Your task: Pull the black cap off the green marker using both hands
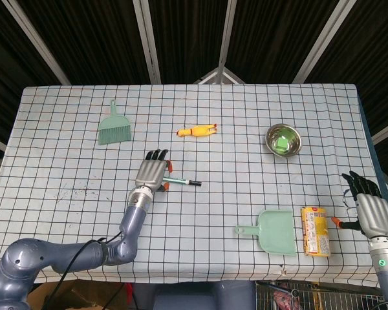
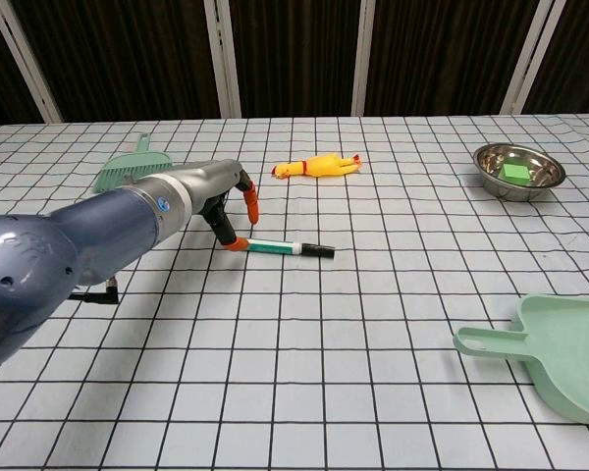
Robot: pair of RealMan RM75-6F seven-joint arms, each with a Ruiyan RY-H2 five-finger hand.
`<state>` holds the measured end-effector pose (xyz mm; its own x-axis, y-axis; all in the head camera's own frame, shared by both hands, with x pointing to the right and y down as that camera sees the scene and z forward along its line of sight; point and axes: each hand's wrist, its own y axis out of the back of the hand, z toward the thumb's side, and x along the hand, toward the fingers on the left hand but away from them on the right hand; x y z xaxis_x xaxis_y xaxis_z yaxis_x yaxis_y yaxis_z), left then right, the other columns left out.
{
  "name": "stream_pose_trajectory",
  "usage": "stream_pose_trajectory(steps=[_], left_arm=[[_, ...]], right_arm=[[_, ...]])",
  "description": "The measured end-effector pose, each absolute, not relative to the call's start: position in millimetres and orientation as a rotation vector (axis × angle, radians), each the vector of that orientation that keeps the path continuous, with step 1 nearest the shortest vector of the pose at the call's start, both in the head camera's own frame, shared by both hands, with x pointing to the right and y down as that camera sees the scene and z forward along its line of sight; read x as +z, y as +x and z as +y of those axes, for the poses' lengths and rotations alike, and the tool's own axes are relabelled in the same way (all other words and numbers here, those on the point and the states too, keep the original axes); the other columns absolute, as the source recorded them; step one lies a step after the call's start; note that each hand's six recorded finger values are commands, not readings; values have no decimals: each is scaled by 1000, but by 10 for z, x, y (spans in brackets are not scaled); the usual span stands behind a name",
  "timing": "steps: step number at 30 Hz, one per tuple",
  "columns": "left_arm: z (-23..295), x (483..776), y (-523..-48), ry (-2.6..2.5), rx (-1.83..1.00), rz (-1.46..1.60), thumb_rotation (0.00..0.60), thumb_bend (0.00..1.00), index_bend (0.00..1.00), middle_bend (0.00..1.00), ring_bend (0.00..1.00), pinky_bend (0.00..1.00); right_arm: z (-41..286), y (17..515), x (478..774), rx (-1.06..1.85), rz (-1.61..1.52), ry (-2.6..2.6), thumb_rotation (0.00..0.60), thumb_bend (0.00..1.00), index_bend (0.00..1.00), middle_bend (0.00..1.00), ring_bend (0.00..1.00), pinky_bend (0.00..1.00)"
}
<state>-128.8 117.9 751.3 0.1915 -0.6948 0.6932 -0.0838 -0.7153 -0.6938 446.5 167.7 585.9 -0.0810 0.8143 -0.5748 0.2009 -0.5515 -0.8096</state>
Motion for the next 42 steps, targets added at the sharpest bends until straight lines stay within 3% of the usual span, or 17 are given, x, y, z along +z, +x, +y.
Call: stream_pose_trajectory(steps=[28,42], left_arm=[[1276,7705,-1109,-1973,-1547,677,600,450,517,78,0,0],[1274,7733,-1104,-1969,-1554,689,600,578,588,146,0,0]], right_arm=[[1707,4561,5902,1688,-1113,-1720,600,164,97,0,0,0],[1696,4548,5901,1688,-1102,-1719,600,164,97,0,0,0]])
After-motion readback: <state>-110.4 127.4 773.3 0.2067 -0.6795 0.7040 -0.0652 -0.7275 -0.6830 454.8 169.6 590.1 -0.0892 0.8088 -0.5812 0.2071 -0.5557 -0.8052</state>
